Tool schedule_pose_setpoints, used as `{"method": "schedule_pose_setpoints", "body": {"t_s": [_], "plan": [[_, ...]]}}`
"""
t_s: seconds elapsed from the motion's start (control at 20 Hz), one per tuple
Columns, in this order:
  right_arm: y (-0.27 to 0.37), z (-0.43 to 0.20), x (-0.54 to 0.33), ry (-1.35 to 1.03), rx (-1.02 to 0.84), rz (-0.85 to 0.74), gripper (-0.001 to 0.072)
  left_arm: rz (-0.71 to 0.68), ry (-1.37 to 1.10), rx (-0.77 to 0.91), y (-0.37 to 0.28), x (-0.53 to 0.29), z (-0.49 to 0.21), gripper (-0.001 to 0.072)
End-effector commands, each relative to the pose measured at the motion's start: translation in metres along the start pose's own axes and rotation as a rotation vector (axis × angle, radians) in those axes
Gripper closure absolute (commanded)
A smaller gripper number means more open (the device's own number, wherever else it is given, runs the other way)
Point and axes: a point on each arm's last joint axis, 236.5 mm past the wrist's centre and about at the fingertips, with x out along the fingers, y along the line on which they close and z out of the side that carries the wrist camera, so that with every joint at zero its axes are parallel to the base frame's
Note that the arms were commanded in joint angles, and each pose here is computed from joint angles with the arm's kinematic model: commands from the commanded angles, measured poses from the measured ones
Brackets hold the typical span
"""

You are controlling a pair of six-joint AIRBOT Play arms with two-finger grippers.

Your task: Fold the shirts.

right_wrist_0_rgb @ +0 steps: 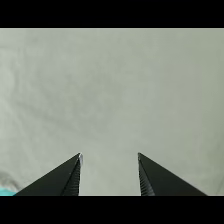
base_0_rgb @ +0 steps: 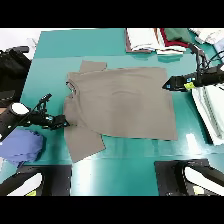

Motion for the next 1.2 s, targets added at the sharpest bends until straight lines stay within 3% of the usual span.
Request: {"method": "schedule_pose_setpoints", "body": {"t_s": [0.0,0.3,0.35,0.4,0.5,0.55,0.7,0.9,1.0,1.15], "plan": [[-0.009,-0.020,-0.005,0.078,0.025,-0.007,0.0303,-0.003,-0.028,0.046,-0.011,-0.002,0.008,0.0685],[-0.113,-0.149,-0.020,0.322,0.294,-0.222,0.0285,0.033,-0.199,0.165,-0.033,-0.060,0.046,0.0684],[-0.124,-0.176,-0.019,0.347,0.376,-0.224,0.0135,0.032,-0.209,0.171,-0.035,-0.063,0.047,0.0685],[-0.129,-0.199,-0.016,0.369,0.452,-0.213,0.0082,0.032,-0.211,0.172,-0.036,-0.064,0.047,0.0684],[-0.130,-0.240,-0.008,0.417,0.580,-0.177,0.0097,0.032,-0.210,0.172,-0.036,-0.064,0.047,0.0685],[-0.126,-0.255,-0.002,0.442,0.603,-0.149,0.0171,0.032,-0.210,0.172,-0.036,-0.064,0.047,0.0684],[-0.106,-0.267,0.020,0.447,0.649,-0.063,0.0189,0.032,-0.209,0.172,-0.036,-0.064,0.047,0.0684],[-0.090,-0.255,0.036,0.443,0.550,-0.050,0.0213,0.031,-0.209,0.172,-0.036,-0.064,0.047,0.0684],[-0.082,-0.241,0.044,0.417,0.485,-0.050,0.0272,0.031,-0.209,0.172,-0.036,-0.064,0.047,0.0684],[-0.070,-0.224,0.054,0.383,0.425,-0.053,0.0297,0.032,-0.209,0.172,-0.036,-0.064,0.047,0.0684]]}}
